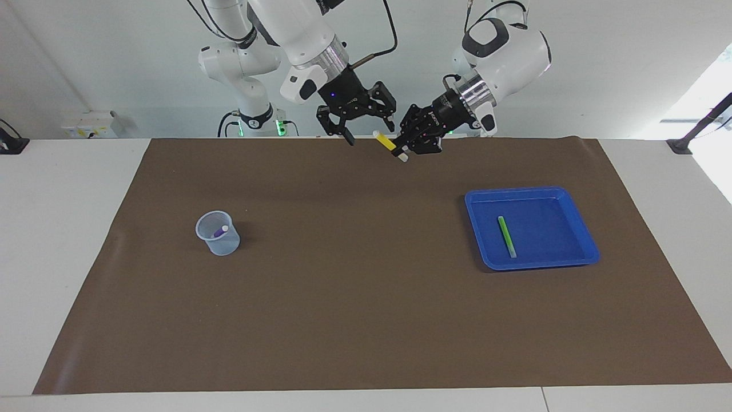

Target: Transfer and insert pens with both arms

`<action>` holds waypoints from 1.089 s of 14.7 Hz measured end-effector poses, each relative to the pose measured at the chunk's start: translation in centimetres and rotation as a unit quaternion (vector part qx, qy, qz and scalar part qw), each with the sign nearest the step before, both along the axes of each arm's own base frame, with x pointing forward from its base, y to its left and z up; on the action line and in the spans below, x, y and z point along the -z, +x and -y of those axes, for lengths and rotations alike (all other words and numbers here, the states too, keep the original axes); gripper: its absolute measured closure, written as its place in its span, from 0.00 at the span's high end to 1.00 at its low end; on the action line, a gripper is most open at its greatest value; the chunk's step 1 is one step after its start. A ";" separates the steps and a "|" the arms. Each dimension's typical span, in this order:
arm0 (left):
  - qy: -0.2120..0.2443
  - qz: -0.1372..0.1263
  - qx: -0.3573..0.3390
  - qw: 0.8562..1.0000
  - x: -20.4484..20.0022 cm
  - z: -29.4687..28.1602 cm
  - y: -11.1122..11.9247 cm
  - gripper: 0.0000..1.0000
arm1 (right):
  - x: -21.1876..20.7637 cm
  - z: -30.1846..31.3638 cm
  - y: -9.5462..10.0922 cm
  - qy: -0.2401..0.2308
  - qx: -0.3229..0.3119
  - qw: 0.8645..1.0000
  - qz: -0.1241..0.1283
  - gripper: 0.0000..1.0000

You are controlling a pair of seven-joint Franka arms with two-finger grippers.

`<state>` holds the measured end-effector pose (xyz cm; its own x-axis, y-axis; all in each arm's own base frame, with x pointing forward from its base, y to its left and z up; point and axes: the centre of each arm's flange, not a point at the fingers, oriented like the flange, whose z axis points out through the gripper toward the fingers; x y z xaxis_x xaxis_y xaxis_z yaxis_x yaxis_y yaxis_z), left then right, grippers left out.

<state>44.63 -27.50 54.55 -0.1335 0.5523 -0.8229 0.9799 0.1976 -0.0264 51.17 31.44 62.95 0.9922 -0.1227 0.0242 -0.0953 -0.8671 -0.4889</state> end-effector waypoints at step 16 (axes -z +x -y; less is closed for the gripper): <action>-0.009 0.002 -0.019 1.000 -0.1 0.0 0.1 0.17 | -0.6 -0.8 0.1 0.015 0.005 1.000 0.025 0.18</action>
